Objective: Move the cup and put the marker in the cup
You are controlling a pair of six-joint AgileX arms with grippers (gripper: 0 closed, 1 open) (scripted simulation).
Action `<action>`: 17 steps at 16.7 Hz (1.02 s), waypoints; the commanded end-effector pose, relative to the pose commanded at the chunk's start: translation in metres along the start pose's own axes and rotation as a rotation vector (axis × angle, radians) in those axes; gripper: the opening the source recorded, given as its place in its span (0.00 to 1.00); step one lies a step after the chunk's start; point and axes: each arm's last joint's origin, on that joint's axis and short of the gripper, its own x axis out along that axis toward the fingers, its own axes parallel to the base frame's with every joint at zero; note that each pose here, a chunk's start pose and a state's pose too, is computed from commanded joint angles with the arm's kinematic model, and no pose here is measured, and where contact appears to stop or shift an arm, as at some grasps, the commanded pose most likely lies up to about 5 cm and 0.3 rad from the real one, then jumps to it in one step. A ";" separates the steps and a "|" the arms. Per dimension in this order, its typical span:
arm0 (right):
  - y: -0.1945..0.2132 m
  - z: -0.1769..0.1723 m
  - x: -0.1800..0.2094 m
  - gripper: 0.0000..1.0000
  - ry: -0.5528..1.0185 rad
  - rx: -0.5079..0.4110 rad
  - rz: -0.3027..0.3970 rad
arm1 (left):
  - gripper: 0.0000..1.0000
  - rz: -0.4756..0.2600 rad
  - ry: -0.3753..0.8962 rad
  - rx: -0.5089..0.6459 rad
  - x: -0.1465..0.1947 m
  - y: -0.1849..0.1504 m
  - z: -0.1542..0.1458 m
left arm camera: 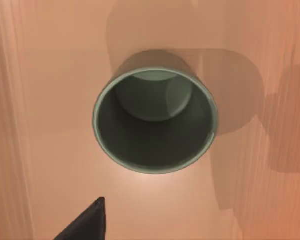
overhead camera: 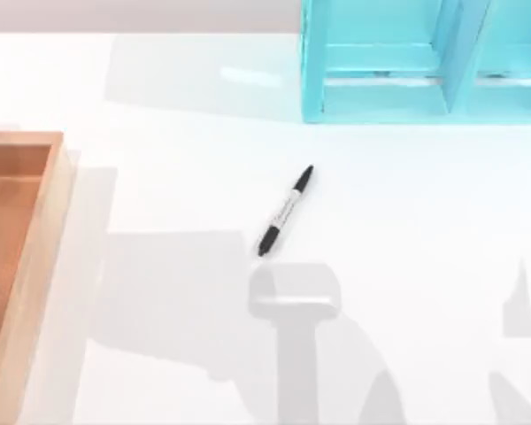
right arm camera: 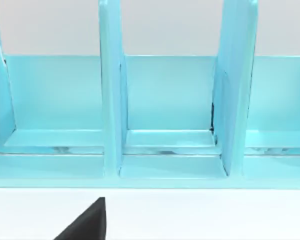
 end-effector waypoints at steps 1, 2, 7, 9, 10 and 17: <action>0.000 0.000 0.000 1.00 0.000 0.000 0.000 | 1.00 -0.003 0.011 0.000 0.001 0.001 0.002; 0.000 0.000 0.000 1.00 0.000 0.000 0.000 | 1.00 -0.003 0.014 0.000 0.001 0.001 0.003; 0.000 0.000 0.000 1.00 0.000 0.000 0.000 | 1.00 -0.003 0.013 0.004 0.002 0.000 0.003; 0.000 0.000 0.000 1.00 0.000 0.000 0.000 | 1.00 -0.005 0.020 0.000 0.013 0.001 0.004; 0.000 0.000 0.000 1.00 0.000 0.000 0.000 | 1.00 -0.005 0.021 0.000 0.021 0.001 0.004; 0.000 0.000 0.000 1.00 0.000 0.000 0.000 | 1.00 -0.003 0.011 0.000 0.094 0.001 0.003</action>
